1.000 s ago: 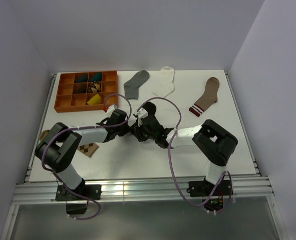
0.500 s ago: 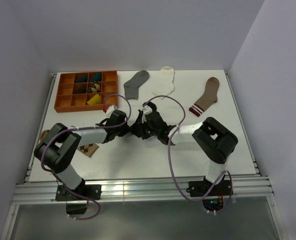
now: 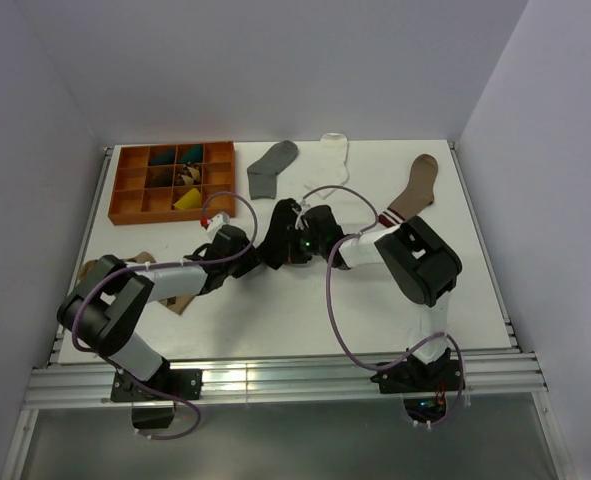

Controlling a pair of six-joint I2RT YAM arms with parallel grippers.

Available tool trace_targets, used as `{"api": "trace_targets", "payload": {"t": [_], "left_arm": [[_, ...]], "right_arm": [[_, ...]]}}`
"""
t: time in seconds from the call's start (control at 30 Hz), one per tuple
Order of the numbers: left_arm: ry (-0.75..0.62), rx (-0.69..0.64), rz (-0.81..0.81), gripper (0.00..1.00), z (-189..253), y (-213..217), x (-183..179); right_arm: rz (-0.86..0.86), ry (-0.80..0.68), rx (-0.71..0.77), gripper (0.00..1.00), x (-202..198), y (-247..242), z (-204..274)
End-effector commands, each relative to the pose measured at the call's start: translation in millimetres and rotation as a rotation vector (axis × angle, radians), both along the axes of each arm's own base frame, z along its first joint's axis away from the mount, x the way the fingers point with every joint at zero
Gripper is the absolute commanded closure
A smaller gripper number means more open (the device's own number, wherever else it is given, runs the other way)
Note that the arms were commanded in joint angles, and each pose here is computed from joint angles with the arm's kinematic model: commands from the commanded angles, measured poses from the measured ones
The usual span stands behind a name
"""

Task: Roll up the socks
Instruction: Roll the sock at the center of the board.

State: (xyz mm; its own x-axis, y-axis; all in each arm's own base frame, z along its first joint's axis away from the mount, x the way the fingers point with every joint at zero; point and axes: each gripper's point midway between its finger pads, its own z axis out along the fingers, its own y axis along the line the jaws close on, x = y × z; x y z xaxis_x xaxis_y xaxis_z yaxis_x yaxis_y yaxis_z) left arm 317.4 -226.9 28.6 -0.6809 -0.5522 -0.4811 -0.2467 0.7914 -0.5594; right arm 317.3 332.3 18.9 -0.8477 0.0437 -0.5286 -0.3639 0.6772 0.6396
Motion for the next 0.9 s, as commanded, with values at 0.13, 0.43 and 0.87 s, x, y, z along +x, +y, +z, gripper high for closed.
{"api": "trace_targets", "payload": {"t": [0.13,0.43,0.87], "left_arm": [[-0.034,-0.007,-0.019,0.45,2,3,-7],[-0.070,-0.111,0.083,0.45,6,20,3],[-0.065,-0.200,0.094,0.50,-4,18,11]], "right_arm": [[0.004,0.179,-0.078,1.00,-11,-10,-35],[0.008,0.201,-0.070,1.00,-12,-9,-33],[0.005,0.225,-0.052,1.00,-13,-8,-34]]}}
